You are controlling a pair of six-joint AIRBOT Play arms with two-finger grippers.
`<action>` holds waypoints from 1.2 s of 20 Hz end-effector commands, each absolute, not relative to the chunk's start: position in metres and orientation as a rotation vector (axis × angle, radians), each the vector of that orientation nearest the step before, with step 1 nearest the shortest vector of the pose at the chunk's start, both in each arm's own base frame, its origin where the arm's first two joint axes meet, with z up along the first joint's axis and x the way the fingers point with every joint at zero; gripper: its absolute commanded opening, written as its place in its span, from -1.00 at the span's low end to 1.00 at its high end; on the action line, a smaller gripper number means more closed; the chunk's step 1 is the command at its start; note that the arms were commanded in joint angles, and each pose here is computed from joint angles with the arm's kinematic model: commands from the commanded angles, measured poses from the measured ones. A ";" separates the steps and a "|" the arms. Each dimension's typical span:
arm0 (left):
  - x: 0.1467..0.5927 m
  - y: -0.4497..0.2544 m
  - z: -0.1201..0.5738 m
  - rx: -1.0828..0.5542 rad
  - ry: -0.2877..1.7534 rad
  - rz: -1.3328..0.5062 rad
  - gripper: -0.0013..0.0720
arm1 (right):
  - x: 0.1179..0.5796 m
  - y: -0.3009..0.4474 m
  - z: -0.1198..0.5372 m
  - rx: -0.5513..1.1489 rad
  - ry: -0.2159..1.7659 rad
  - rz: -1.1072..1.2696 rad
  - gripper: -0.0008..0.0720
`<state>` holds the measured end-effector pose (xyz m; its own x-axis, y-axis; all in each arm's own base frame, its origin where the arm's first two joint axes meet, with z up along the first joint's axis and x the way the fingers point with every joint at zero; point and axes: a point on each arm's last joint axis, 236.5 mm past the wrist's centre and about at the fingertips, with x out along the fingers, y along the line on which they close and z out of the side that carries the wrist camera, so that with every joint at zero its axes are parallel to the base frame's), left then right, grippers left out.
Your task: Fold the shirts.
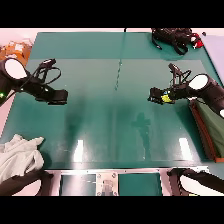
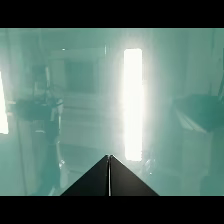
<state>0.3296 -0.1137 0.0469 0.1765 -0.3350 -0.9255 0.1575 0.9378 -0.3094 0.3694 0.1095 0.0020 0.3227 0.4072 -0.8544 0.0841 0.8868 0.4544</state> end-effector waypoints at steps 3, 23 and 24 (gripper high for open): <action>0.329 -0.109 0.048 -0.144 1.350 -0.333 -0.91 | 0.369 0.110 0.002 0.462 1.237 0.223 -0.94; 0.107 0.072 -0.042 0.293 1.897 0.421 1.00 | 0.369 0.110 0.002 0.462 1.237 0.223 -0.94; 0.100 0.073 -0.048 0.305 1.918 0.412 1.00 | 0.369 0.110 0.002 0.462 1.237 0.223 -0.94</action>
